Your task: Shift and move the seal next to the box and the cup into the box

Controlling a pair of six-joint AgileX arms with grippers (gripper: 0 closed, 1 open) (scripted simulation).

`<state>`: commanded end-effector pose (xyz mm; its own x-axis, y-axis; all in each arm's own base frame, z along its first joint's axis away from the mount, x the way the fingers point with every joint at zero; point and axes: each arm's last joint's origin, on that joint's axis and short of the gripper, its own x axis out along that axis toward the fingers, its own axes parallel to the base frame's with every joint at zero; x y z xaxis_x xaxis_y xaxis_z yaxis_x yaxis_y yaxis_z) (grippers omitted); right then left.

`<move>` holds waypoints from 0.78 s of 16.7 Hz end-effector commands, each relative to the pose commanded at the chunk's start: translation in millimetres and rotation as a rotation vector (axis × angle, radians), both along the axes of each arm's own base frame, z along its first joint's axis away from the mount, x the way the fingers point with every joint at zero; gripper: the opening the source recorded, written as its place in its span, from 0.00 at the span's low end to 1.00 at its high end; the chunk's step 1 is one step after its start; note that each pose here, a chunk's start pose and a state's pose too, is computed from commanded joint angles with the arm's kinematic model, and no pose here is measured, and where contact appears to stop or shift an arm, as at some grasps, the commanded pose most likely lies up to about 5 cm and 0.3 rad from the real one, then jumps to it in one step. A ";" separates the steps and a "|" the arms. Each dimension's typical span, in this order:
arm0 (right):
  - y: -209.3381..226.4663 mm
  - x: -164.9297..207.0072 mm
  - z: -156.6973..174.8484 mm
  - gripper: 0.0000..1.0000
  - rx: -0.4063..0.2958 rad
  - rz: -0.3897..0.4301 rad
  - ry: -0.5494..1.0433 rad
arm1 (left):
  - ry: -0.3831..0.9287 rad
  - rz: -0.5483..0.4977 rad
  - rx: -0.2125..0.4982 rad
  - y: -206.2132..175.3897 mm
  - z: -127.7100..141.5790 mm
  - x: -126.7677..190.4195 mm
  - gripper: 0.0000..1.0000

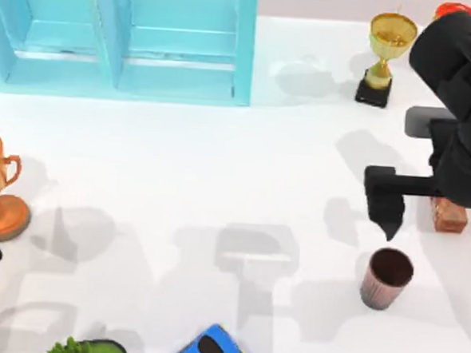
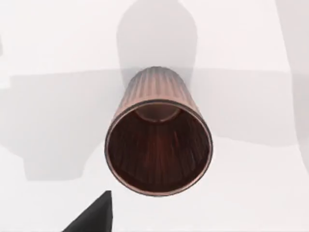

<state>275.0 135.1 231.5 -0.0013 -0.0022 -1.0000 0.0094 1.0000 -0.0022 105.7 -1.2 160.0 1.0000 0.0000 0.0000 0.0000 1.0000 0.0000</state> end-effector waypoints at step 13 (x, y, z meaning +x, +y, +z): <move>5.9 -4.0 -57.3 1.00 0.003 -0.001 -0.001 | 0.000 0.000 0.000 0.0 0.0 0.0 1.00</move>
